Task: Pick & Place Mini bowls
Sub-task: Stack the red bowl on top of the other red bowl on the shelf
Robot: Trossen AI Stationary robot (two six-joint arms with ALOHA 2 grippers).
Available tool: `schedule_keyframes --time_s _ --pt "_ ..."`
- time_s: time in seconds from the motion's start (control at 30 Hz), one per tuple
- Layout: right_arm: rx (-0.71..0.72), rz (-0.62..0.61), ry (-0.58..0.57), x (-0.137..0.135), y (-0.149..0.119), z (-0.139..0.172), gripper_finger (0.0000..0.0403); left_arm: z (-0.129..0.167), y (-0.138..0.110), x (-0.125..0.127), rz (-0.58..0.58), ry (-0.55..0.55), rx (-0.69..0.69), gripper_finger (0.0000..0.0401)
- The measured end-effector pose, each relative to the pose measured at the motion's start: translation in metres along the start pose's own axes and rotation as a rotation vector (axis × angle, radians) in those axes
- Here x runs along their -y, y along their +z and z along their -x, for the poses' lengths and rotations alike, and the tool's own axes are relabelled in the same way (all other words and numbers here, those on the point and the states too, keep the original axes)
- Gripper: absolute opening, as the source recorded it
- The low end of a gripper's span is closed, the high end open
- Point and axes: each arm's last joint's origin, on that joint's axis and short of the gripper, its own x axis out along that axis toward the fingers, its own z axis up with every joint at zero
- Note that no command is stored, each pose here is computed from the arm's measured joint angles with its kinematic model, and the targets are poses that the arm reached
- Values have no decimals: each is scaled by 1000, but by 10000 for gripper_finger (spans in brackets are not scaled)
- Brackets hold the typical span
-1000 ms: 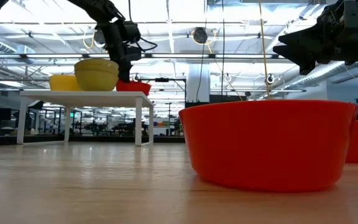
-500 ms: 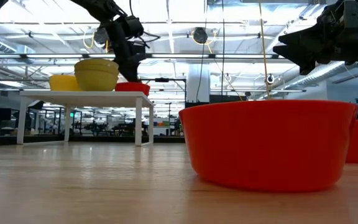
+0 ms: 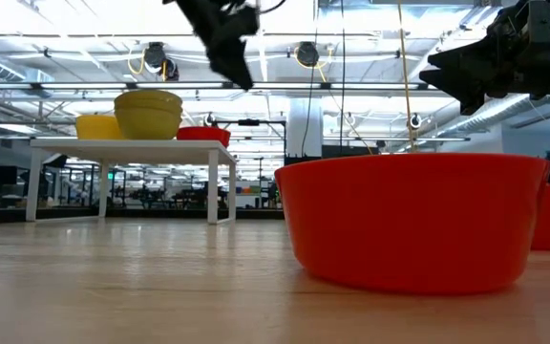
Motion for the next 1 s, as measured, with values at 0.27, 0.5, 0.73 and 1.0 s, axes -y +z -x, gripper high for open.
schedule_keyframes --time_s 0.27,0.5,0.73,1.0 --pt "0 0 0 0 0 0 169 -7 10 129 -249 -251 16 192" --pt "1 0 0 0 0 0 169 -20 -21 220 -432 -368 43 191" --pt "1 0 0 0 0 0 169 -36 -53 273 -502 -424 162 191" --pt "0 0 0 0 0 0 169 -61 -82 312 -528 -452 207 191"
